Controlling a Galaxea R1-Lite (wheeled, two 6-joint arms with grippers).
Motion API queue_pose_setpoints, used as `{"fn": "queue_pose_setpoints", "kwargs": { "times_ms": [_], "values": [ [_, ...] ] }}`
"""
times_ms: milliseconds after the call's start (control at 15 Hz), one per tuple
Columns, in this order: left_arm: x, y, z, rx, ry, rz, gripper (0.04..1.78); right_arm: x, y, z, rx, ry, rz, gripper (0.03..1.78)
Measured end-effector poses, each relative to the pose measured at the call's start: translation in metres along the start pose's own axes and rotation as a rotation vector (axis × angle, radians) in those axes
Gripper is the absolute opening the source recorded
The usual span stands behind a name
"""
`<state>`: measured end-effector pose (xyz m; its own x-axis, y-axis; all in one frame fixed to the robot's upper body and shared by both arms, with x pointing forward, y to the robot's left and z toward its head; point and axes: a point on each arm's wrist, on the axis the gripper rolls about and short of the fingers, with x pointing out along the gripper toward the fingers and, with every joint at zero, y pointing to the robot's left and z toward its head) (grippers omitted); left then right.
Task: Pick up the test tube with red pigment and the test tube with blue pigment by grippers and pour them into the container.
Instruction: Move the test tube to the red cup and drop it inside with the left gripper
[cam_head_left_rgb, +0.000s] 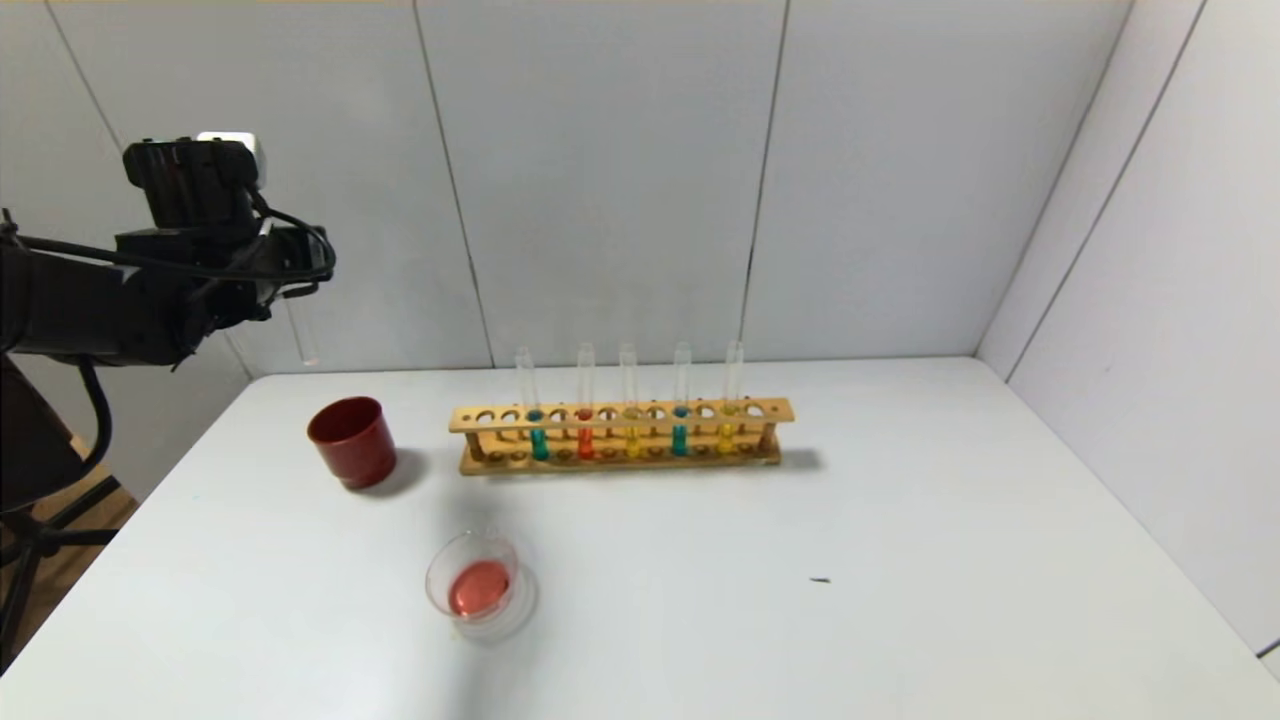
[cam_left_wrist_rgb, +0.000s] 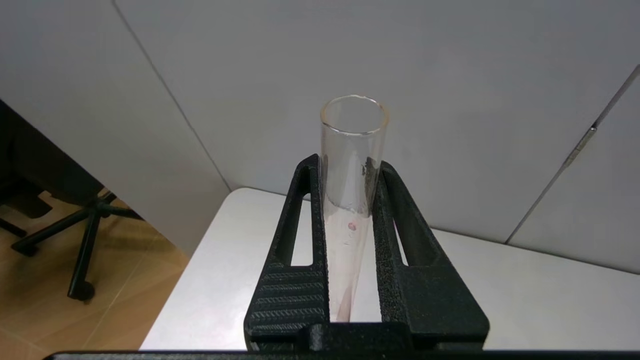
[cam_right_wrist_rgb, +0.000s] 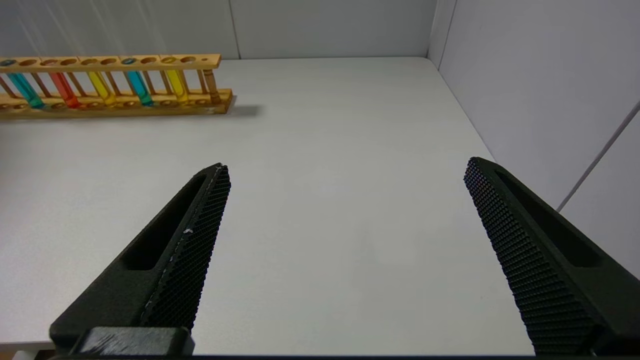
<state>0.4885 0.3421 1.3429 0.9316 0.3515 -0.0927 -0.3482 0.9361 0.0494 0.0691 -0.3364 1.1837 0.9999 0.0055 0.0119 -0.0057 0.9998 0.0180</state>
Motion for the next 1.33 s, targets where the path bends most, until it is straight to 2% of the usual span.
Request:
{"fn": "queue_pose_setpoints", "kwargs": {
  "times_ms": [333,867,1067,1333],
  "values": [
    [0.019,-0.012,-0.025,-0.007,-0.009,0.003,0.31,0.000,0.000,0.000,0.000,0.000,0.000,1.71],
    [0.034,-0.019,-0.062,0.000,0.042,0.005,0.31,0.000,0.000,0.000,0.000,0.000,0.000,1.71],
    [0.030,-0.019,-0.060,-0.006,0.045,0.006,0.31,0.000,0.000,0.000,0.000,0.000,0.000,1.71],
    [0.016,-0.019,-0.039,-0.014,0.005,-0.006,0.31,0.000,0.000,0.000,0.000,0.000,0.000,1.71]
  ]
}}
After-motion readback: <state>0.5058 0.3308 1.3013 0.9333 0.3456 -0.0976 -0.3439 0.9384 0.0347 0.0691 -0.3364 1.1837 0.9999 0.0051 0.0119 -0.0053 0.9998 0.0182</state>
